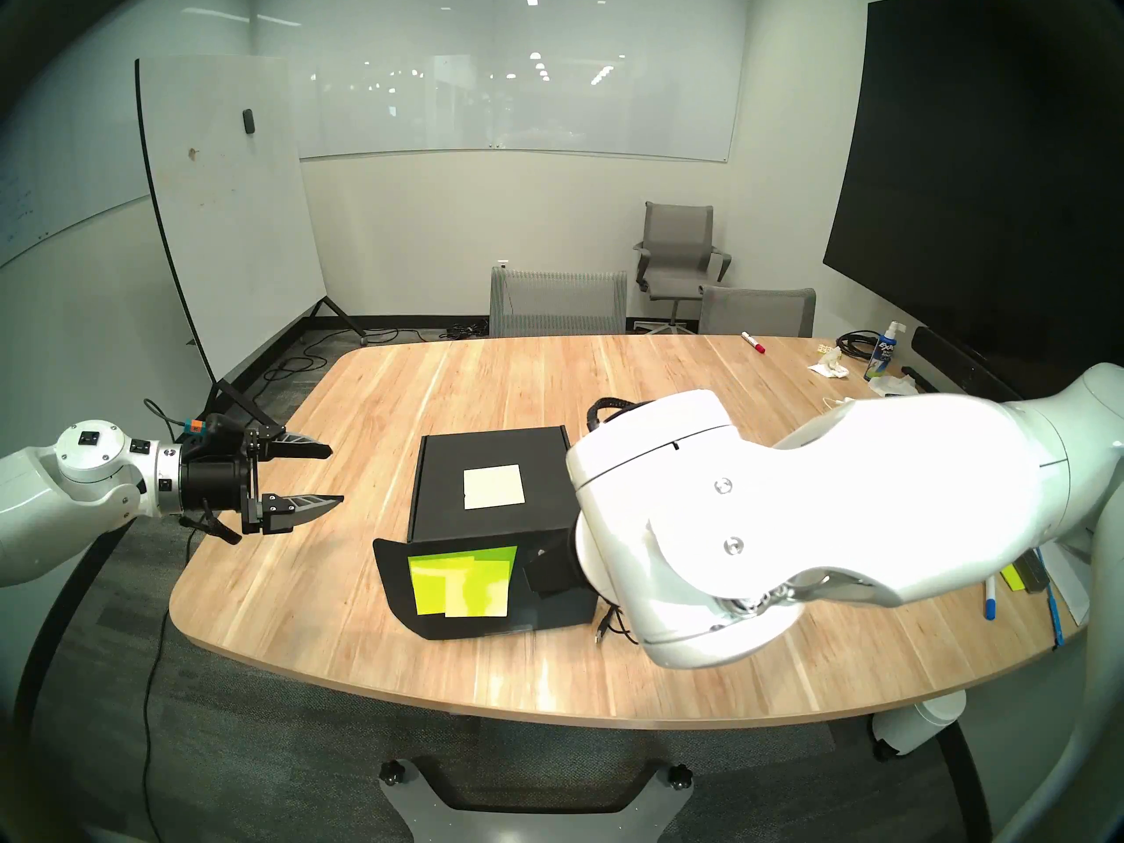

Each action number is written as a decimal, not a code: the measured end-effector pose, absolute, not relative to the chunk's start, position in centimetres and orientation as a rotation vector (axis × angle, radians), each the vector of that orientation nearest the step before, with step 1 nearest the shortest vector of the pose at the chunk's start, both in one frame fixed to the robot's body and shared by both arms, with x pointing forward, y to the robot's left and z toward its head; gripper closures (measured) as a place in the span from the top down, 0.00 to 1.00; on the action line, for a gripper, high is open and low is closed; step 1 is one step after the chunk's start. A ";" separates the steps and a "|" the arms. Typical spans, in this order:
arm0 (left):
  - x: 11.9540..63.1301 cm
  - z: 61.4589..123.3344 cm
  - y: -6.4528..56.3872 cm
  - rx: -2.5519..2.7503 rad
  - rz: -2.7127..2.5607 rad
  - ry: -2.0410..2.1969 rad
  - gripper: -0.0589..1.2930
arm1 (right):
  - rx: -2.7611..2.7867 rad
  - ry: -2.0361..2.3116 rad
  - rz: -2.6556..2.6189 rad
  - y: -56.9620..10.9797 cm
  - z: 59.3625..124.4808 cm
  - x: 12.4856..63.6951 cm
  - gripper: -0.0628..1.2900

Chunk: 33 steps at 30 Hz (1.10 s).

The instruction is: Open the box and place the mouse inside

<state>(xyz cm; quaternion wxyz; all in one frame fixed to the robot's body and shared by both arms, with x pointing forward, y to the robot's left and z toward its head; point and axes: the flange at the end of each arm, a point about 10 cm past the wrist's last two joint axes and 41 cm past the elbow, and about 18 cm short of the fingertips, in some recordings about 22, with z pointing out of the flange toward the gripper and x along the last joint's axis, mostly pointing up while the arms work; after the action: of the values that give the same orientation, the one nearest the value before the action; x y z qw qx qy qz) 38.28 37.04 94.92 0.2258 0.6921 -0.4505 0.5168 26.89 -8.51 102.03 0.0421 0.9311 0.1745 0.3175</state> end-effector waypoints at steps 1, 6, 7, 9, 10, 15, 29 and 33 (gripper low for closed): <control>38.3 94.9 37.0 1.908 1.425 -1.242 0.95 | 2.848 0.534 0.973 -8.5 102.0 26.9 0.95; 38.3 94.9 37.0 1.908 1.425 -1.242 0.95 | 2.842 0.534 0.983 -8.3 102.1 26.8 0.95; 38.3 94.9 37.0 1.908 1.425 -1.242 0.95 | 2.841 0.534 0.985 -8.3 102.1 26.8 0.95; 38.3 94.9 37.0 1.908 1.425 -1.242 0.95 | 2.839 0.533 0.989 -8.3 102.2 26.8 0.95; 38.3 94.9 37.0 1.908 1.425 -1.242 0.95 | 2.838 0.533 0.991 -8.2 102.2 26.9 0.95; 38.3 94.9 37.0 1.908 1.425 -1.242 0.95 | 2.833 0.530 1.000 -8.2 102.3 26.9 0.95; 38.3 94.9 37.0 1.908 1.425 -1.242 0.95 | 2.827 0.528 1.012 -8.0 102.5 26.9 0.95; 38.3 94.9 37.0 1.908 1.425 -1.242 0.95 | 2.822 0.550 1.009 -7.8 102.6 26.8 0.95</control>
<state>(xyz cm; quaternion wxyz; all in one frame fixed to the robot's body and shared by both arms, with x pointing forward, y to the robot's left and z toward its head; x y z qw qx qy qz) 38.27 37.03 94.92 0.2258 0.6921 -0.4506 0.5167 26.75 -7.81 102.58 0.0474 0.9251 0.1804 0.3307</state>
